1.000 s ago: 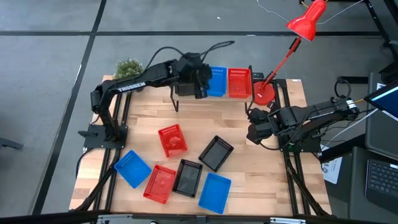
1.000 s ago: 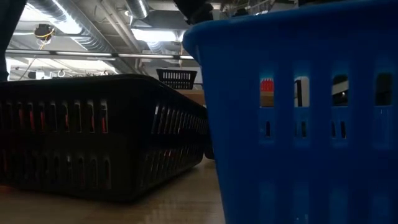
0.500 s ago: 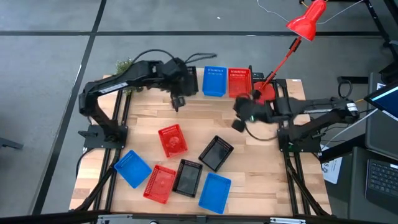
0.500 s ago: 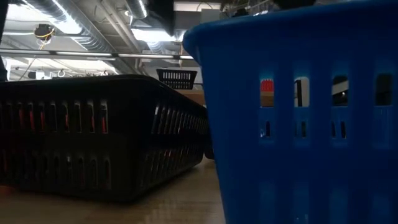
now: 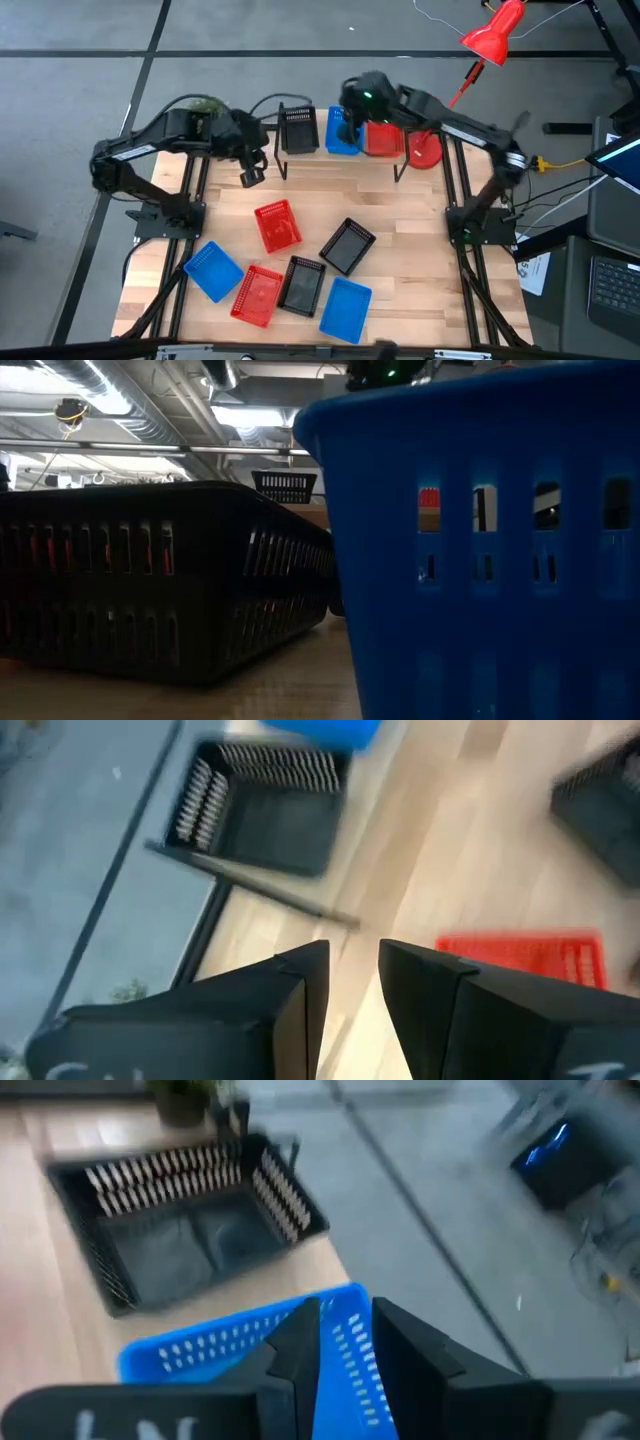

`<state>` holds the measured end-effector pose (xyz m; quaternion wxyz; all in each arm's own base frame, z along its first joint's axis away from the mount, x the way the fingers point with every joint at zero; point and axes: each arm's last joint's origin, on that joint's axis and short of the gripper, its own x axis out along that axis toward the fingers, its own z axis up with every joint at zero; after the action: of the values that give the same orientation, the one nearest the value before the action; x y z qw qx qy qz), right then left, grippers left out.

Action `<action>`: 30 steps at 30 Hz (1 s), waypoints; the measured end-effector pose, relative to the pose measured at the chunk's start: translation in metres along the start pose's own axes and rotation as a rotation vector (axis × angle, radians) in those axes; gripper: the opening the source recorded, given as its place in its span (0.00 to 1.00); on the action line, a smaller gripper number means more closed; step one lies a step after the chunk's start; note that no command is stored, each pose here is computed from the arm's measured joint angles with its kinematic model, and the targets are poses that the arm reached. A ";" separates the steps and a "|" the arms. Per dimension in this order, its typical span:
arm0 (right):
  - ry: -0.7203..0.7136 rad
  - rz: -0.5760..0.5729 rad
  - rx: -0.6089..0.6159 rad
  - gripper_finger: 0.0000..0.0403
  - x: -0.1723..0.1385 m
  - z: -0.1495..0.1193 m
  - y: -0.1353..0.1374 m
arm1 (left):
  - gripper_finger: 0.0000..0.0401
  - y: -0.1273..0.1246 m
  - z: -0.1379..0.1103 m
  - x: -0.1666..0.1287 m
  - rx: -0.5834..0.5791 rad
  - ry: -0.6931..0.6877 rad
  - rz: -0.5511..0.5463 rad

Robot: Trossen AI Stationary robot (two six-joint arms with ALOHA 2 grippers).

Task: Stack baskets on shelf by color
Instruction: Adjust the baskets on the shelf

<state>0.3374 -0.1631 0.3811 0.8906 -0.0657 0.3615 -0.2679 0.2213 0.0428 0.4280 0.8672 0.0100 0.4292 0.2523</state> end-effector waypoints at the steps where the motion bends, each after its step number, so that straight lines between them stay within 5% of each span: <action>1: 0.043 0.011 -0.003 0.24 0.008 0.003 -0.004 | 0.21 0.000 -0.007 0.000 -0.015 0.004 0.001; 6: 0.265 0.111 -0.007 0.24 0.046 0.000 -0.014 | 0.21 -0.010 -0.042 0.005 -0.066 0.034 -0.017; 16: 0.312 0.119 -0.003 0.24 0.090 -0.009 -0.018 | 0.21 -0.025 -0.094 0.028 -0.081 0.044 -0.013; 30: 0.246 0.122 -0.011 0.24 0.102 -0.004 -0.016 | 0.21 -0.027 -0.099 0.034 -0.095 -0.002 -0.004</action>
<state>0.3885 -0.2300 0.3205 0.8537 -0.0151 0.4728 -0.2175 0.1757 0.0147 0.3343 0.8677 -0.0318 0.4157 0.2709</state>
